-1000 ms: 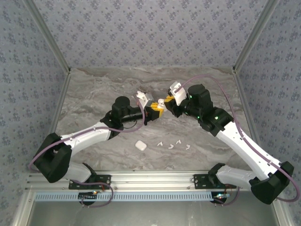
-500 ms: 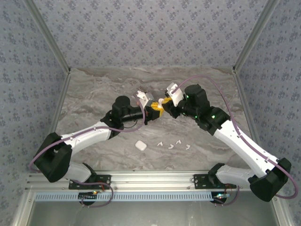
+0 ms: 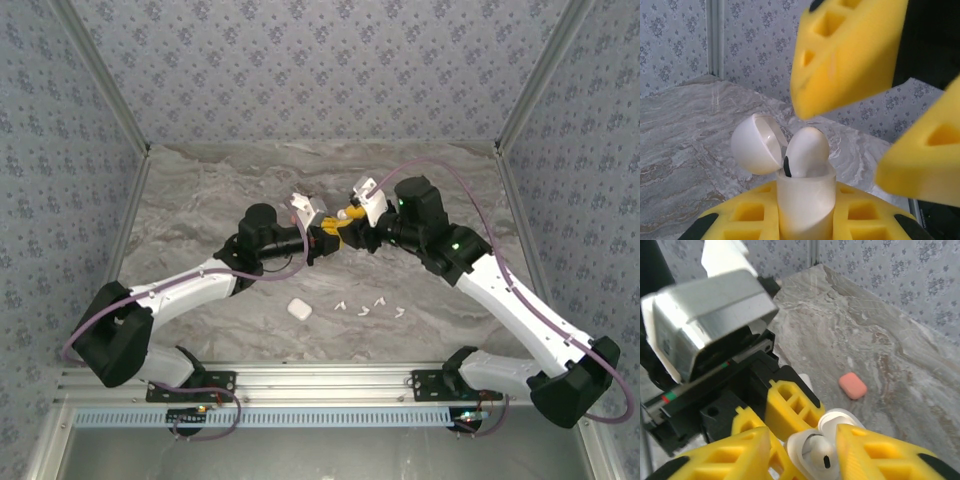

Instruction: Insert wireless bluetooth earbuds into charging case

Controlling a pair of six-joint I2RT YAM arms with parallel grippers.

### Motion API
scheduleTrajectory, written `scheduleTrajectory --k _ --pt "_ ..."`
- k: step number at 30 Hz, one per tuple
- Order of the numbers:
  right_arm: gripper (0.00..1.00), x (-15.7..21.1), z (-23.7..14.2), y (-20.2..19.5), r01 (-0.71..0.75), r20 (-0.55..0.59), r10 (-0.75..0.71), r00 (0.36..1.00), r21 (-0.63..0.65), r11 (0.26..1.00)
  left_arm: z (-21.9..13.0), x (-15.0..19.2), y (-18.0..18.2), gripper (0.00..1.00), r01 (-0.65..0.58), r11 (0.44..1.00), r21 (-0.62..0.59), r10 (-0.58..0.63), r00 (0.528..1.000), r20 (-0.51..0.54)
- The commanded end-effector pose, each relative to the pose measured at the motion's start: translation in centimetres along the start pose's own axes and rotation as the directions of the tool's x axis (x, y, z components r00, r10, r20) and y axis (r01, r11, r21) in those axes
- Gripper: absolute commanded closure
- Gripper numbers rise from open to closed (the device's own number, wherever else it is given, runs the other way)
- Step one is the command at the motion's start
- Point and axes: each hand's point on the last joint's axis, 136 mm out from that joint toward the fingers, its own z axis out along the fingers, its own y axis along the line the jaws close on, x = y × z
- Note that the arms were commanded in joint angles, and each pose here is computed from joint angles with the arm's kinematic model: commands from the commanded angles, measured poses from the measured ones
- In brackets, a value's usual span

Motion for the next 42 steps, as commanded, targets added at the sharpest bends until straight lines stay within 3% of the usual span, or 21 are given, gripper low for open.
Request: scheduleTrajectory --k 1,5,11,18,27,42 --pt "0.50 -4.1 -3.0 0.2 -0.014 0.115 0.017 0.993 -0.025 1.000 -0.2 -2.3 -0.5 1.00 -0.026 0.999 0.019 0.025 0.997 0.073" --pt "0.31 -5.1 -4.6 -1.3 -0.105 0.152 0.109 0.982 -0.033 0.994 -0.4 -2.9 -0.7 1.00 -0.026 0.999 0.021 0.024 0.995 0.102" --pt "0.00 -4.4 -5.1 -3.2 -0.292 0.147 0.314 0.938 -0.152 0.944 -1.3 -4.3 -0.9 1.00 -0.044 0.999 0.007 0.043 0.985 0.168" --pt "0.00 -3.1 -2.8 -2.2 -0.426 0.024 0.460 0.888 -0.334 0.841 -1.8 -5.8 -1.6 1.00 -0.069 0.997 0.018 0.064 0.977 0.202" --pt "0.00 -2.3 -1.1 0.0 -0.435 -0.077 0.446 0.892 -0.417 0.798 -1.6 -5.7 -1.5 1.00 -0.067 0.997 0.023 0.061 0.980 0.189" --pt "0.08 -2.5 -2.7 2.0 -0.361 -0.082 0.362 0.929 -0.430 0.828 -1.5 -5.0 -0.8 1.00 -0.058 0.998 -0.013 0.059 0.986 0.155"
